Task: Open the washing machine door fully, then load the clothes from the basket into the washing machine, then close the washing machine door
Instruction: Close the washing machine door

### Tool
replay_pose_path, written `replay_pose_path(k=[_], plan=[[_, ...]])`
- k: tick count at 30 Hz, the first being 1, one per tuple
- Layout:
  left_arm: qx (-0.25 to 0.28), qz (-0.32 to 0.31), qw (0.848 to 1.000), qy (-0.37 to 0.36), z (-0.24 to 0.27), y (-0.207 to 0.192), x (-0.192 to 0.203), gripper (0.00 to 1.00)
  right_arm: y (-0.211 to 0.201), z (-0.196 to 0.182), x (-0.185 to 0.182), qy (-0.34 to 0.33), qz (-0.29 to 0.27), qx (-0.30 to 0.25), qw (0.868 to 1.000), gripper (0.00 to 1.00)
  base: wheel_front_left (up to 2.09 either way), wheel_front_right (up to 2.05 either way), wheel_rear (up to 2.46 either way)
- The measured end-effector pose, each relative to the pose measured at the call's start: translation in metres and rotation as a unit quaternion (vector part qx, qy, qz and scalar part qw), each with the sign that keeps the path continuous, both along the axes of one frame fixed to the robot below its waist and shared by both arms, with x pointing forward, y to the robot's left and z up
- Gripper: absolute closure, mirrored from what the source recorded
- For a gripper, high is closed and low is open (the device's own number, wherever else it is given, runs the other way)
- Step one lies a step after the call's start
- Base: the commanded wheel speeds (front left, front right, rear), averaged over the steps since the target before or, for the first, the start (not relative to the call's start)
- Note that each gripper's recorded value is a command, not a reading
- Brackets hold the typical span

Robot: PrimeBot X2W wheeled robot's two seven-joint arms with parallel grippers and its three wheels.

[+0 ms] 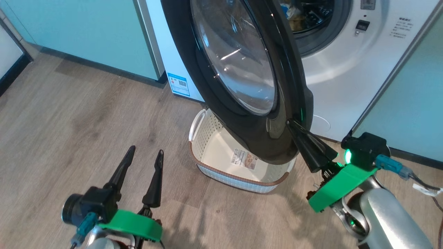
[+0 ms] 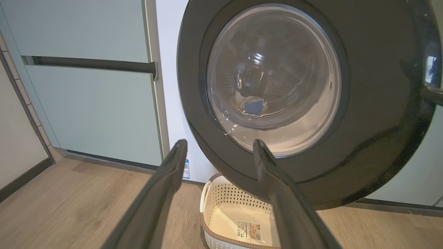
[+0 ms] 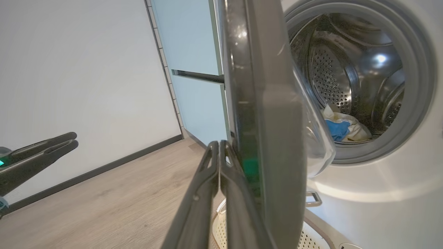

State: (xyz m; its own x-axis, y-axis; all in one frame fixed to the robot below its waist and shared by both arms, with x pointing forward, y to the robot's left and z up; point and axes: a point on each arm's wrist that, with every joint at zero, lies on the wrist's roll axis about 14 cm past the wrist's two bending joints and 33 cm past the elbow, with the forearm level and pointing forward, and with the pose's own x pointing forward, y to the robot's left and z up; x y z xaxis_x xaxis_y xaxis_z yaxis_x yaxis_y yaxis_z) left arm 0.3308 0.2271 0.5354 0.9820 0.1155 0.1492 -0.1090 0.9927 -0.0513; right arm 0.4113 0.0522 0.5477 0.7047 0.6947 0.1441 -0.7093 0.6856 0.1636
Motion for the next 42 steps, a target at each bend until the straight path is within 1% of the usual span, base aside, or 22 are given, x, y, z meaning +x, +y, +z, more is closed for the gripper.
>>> replay_pose_path(k=[8,14,19,25,34,42], plan=[[-0.005,-0.005,1.0,-0.007,0.004,-0.004,0.008,0.0,-0.008,-0.011,0.014,0.016,-0.018,-0.002,1.0,1.0,0.0,0.0,0.0],[-0.003,-0.005,1.0,-0.004,0.002,-0.006,0.013,0.0,-0.015,-0.011,0.031,0.013,-0.034,-0.003,0.999,1.0,0.0,0.0,0.0],[-0.002,-0.01,1.0,-0.008,0.004,-0.009,0.022,0.0,-0.028,-0.013,0.056,0.011,-0.056,-0.012,0.998,1.0,0.0,0.0,0.0],[-0.001,-0.007,1.0,-0.007,0.003,-0.008,0.026,0.0,-0.036,-0.017,0.075,0.012,-0.074,-0.017,0.997,1.0,0.0,0.0,0.0],[0.0,-0.008,1.0,-0.009,0.003,-0.01,0.035,0.0,-0.051,-0.025,0.118,0.017,-0.111,-0.019,0.993,1.0,0.0,0.0,0.0],[-0.004,-0.002,1.0,0.0,-0.003,-0.008,0.035,0.0,-0.064,-0.028,0.152,0.02,-0.144,-0.015,0.989,1.0,0.0,0.0,0.0]])
